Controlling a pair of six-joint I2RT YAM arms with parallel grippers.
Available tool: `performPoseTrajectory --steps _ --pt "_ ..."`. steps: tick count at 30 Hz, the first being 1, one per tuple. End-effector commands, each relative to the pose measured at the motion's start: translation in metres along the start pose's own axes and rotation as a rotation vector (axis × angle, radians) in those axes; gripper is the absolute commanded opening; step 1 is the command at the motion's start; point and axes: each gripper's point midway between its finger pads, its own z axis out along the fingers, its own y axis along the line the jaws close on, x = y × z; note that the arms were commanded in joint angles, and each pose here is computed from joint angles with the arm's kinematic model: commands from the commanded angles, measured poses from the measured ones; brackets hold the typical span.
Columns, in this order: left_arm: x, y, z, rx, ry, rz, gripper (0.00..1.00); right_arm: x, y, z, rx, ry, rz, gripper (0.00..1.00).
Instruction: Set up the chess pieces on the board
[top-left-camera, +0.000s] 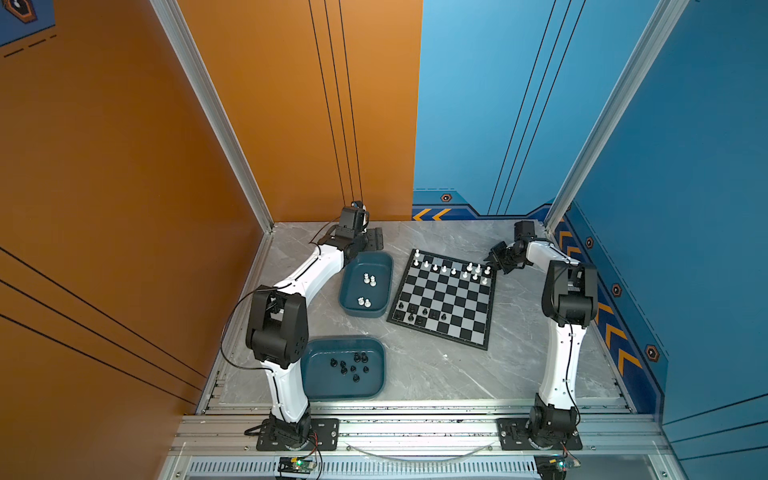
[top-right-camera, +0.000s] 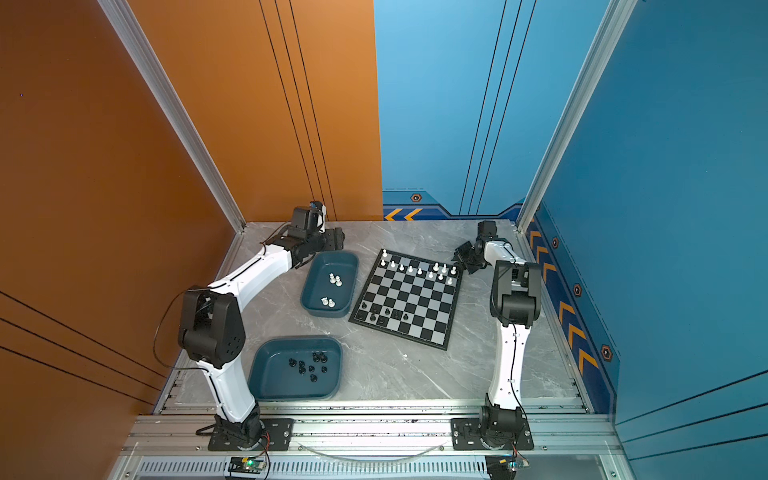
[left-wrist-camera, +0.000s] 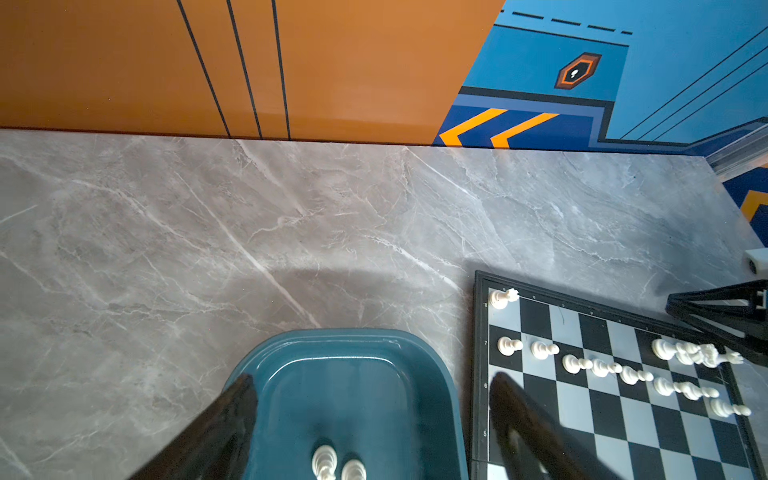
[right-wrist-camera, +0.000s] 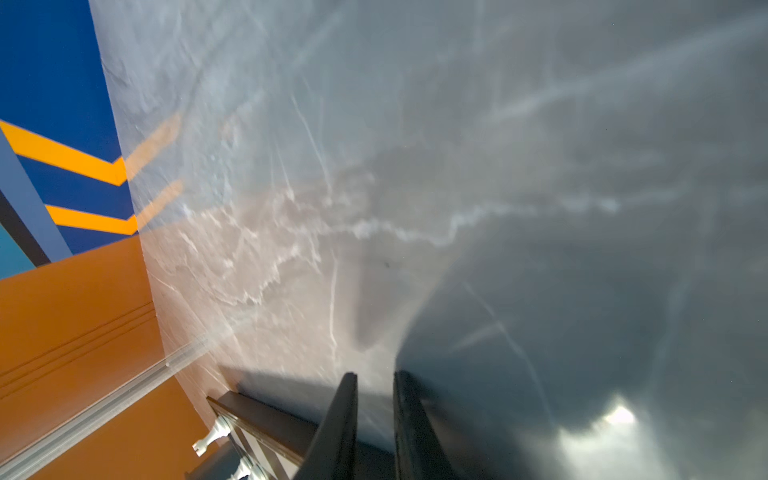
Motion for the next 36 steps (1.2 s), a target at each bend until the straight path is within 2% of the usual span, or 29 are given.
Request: performPoseTrajectory --steps 1,8,12,16,18,20,21,22,27,28,36 --pt "-0.009 -0.002 -0.019 0.028 -0.037 -0.014 0.89 0.041 -0.068 0.019 0.196 0.101 0.068 0.20" --pt "0.000 0.000 -0.035 0.030 -0.045 -0.009 0.89 0.050 -0.079 0.009 0.197 0.090 0.055 0.21" --pt "0.000 0.002 -0.044 0.024 -0.057 -0.002 0.90 0.037 -0.070 -0.002 0.162 0.053 0.048 0.28" --pt "-0.005 0.003 -0.052 0.016 -0.074 0.010 0.91 0.010 -0.050 -0.026 0.121 -0.019 0.024 0.48" --pt "-0.008 0.004 -0.055 0.011 -0.082 0.014 0.91 -0.005 -0.041 -0.041 0.108 -0.060 0.010 0.61" --pt "-0.011 0.005 -0.059 0.003 -0.090 0.019 0.92 -0.021 -0.033 -0.061 0.096 -0.111 0.000 0.79" --pt "-0.012 0.005 -0.060 -0.001 -0.092 0.020 0.92 -0.028 -0.030 -0.070 0.088 -0.133 -0.002 0.93" --pt "-0.013 0.005 -0.061 -0.002 -0.095 0.023 0.92 -0.034 -0.027 -0.079 0.081 -0.153 -0.004 1.00" --pt "-0.012 0.006 -0.066 -0.009 -0.092 0.033 0.92 -0.041 -0.026 -0.104 0.078 -0.186 0.000 1.00" --pt "-0.011 0.006 -0.067 -0.009 -0.091 0.034 0.92 -0.037 -0.018 -0.121 0.068 -0.207 -0.023 1.00" --pt "0.011 0.017 -0.065 -0.028 -0.042 0.095 0.93 0.024 -0.016 -0.173 0.175 -0.260 -0.221 1.00"
